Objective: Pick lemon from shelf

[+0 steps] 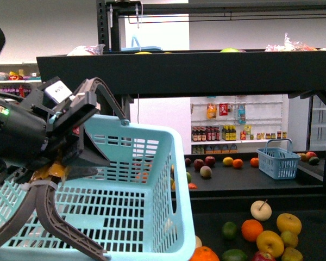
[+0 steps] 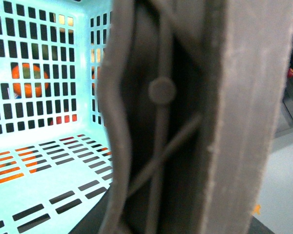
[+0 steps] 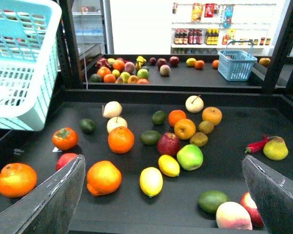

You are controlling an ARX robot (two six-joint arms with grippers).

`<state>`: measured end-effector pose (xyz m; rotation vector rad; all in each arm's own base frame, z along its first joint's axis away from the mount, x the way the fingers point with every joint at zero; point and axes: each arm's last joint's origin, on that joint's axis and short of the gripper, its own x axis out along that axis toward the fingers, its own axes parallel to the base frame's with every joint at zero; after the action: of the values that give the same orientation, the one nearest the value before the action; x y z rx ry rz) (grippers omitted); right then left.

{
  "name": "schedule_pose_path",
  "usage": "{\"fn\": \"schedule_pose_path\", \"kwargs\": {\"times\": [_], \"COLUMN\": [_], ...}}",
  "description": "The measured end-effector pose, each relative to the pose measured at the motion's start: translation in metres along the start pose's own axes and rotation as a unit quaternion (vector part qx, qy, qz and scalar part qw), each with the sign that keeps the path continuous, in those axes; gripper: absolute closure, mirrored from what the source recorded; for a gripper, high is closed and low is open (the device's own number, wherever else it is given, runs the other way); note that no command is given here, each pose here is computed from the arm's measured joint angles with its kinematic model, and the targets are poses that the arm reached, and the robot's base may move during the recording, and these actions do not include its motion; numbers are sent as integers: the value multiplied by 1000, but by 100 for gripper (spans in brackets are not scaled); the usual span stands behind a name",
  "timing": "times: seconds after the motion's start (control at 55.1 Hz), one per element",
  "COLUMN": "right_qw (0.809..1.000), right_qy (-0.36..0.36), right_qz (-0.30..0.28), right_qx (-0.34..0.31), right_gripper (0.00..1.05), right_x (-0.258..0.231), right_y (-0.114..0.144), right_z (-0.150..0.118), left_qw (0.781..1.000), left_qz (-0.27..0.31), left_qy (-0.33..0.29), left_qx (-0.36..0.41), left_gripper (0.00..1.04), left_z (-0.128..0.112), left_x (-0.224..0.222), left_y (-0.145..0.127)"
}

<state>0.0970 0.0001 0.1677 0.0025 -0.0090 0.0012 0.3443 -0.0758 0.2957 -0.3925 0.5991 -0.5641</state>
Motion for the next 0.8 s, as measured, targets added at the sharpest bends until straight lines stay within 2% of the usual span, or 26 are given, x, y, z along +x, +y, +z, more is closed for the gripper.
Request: {"fn": "schedule_pose_path", "kwargs": {"times": [0.145,0.363,0.4,0.454,0.49,0.617,0.799], "right_qw": [1000,1000,1000,995,992,987,984], "right_qy": [0,0,6,42,53,56,73], "right_qz": [0,0,-10,-75,-94,-101,-108], "right_qx": [0,0,8,49,73,110,121], "right_gripper": [8,8,8,8,8,8,8], "right_x": [0,0,0,2,5,16,49], "right_y": [0,0,0,1,2,0,-14], "right_z": [0,0,-1,-4,-6,1,23], "left_qw": [1000,997,997,997,997,997,997], "left_qz": [13,74,79,82,81,75,71], "left_qy": [10,-1,0,1,1,4,5], "left_qx": [-3,14,15,17,17,23,25], "left_gripper": [76,76,76,76,76,76,76], "left_z": [-3,6,6,5,5,5,5], "left_x": [9,8,8,8,8,8,9], "left_y": [2,15,16,17,17,16,15]}}
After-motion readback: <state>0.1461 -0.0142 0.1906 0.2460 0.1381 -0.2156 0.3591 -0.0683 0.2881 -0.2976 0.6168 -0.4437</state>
